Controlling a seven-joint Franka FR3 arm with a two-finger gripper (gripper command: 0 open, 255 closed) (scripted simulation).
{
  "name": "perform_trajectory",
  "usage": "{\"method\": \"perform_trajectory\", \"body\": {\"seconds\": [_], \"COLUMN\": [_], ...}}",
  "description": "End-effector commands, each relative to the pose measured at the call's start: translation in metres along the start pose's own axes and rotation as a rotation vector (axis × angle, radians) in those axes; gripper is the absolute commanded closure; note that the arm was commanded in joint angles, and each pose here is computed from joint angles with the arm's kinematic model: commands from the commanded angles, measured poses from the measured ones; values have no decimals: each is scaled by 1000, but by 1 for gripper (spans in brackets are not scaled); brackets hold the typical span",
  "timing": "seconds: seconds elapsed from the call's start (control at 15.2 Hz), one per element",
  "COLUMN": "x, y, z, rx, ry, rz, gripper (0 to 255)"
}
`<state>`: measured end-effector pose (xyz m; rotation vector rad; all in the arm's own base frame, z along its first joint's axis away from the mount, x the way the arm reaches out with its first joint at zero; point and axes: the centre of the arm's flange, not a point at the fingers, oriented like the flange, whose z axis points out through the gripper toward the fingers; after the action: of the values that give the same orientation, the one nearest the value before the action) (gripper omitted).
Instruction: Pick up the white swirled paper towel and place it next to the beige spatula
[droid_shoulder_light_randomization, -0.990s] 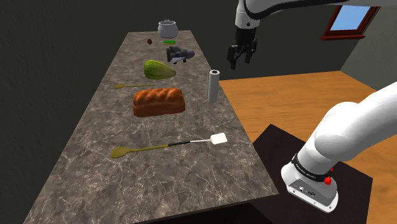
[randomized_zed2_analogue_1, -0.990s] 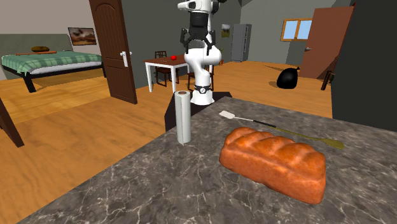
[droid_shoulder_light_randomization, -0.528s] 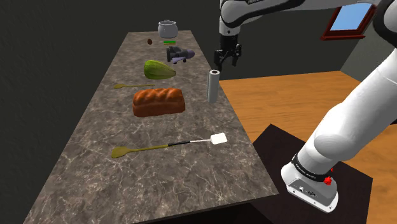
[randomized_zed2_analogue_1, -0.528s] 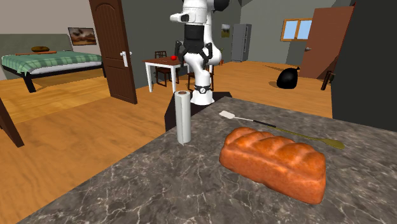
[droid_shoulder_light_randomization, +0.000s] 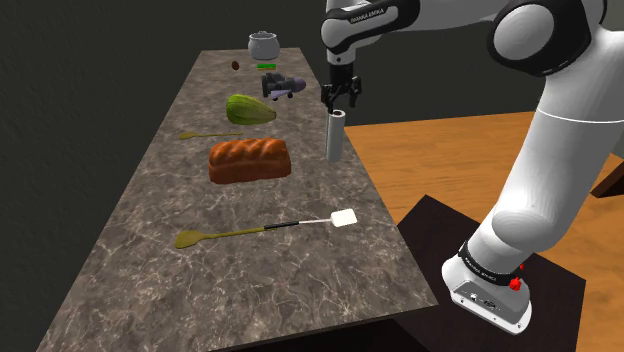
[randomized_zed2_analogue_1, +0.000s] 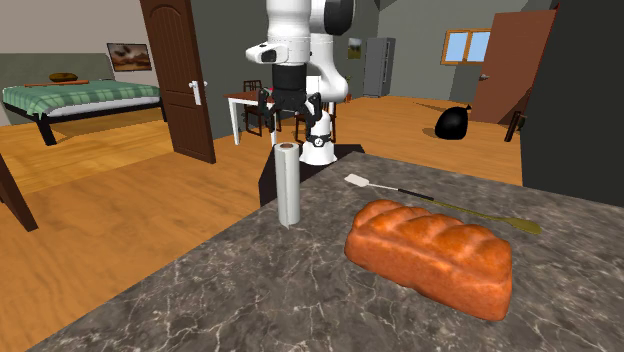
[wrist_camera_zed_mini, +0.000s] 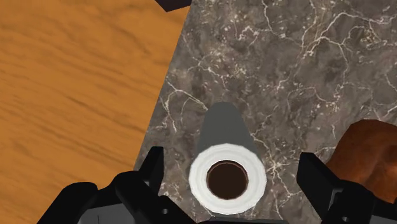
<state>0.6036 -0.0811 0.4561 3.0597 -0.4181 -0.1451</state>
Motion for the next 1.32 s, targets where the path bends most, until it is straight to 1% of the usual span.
{"method": "perform_trajectory", "body": {"seconds": [0.0, 0.4, 0.92, 0.99, 1.25], "x": [8, 8, 8, 8, 8], "y": [-2, -2, -2, -2, -2], "z": [10, 45, 45, 45, 45], "rx": [0, 0, 0, 0, 0], "ry": [-4, -4, -4, -4, -4], "rz": [5, 5, 5, 5, 5], "gripper": [0, 0, 0, 255, 255]}}
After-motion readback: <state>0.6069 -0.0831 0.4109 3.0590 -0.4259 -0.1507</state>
